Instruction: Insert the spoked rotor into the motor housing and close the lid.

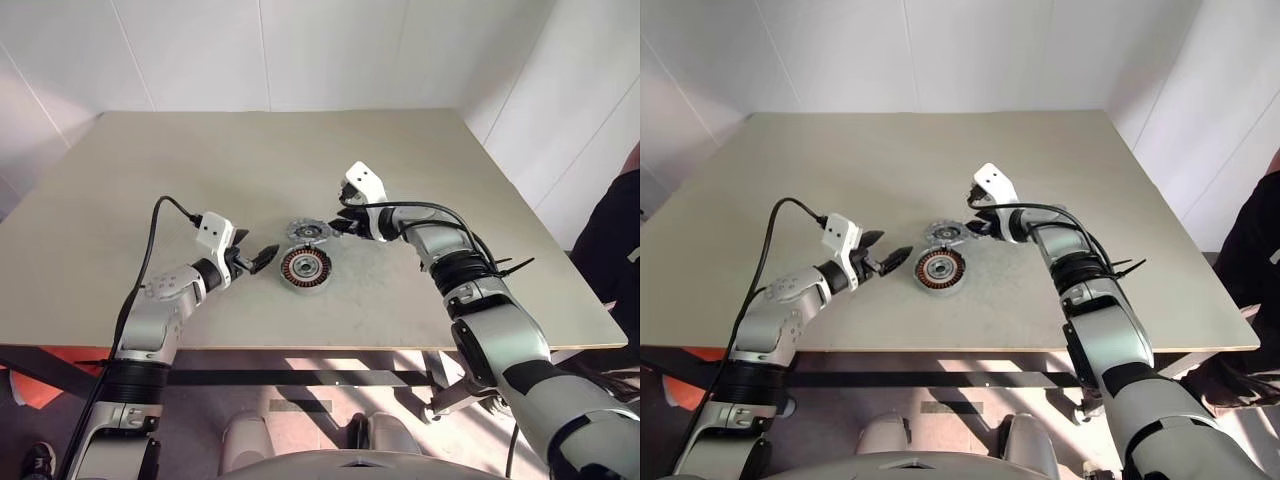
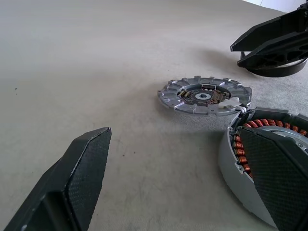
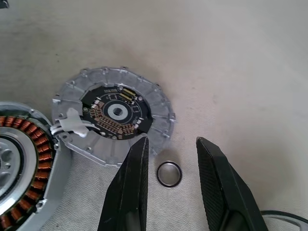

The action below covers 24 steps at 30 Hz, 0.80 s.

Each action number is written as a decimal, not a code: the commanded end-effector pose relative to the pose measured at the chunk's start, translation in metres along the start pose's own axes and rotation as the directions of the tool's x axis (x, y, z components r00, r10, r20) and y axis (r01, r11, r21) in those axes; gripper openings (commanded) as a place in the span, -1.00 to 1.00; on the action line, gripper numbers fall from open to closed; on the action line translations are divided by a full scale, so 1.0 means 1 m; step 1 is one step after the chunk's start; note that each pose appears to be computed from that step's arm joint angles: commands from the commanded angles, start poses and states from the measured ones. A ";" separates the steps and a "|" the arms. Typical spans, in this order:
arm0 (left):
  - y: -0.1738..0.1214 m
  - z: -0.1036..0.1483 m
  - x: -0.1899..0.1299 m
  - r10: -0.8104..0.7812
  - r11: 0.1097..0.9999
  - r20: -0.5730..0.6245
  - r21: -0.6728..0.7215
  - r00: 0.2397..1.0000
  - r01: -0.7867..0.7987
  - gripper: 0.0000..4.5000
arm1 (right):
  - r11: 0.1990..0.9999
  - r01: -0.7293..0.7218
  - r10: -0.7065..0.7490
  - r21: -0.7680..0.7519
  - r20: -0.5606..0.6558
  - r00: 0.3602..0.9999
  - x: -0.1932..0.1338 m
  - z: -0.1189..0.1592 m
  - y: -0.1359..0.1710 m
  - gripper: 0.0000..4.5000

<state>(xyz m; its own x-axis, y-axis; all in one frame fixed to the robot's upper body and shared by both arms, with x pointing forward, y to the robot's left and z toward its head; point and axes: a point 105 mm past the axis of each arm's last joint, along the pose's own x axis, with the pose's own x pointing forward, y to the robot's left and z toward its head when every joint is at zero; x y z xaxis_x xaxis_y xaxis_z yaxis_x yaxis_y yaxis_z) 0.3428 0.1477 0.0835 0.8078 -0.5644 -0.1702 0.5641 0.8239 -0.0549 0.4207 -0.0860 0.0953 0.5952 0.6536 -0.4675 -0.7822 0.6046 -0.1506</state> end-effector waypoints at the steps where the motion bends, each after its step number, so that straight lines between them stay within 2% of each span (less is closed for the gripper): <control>1: 0.000 0.009 -0.001 -0.001 1.000 0.023 0.031 1.000 0.000 1.00 | 0.999 0.025 -0.025 -0.037 -0.003 1.000 -0.006 -0.003 -0.008 -0.24; 24: 0.002 0.008 -0.002 0.011 0.999 0.016 0.033 1.000 -0.011 1.00 | 1.000 0.004 -0.004 0.007 -0.039 0.999 0.010 -0.019 0.004 -0.24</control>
<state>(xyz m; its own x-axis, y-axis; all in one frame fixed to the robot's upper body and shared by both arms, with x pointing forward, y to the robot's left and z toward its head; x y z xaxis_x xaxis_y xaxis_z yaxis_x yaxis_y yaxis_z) 0.3428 0.1485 0.0828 0.8093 -0.5606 -0.1752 0.5612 0.8261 -0.0512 0.4127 -0.0900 0.0598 0.5665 0.6301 -0.5311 -0.7830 0.6124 -0.1087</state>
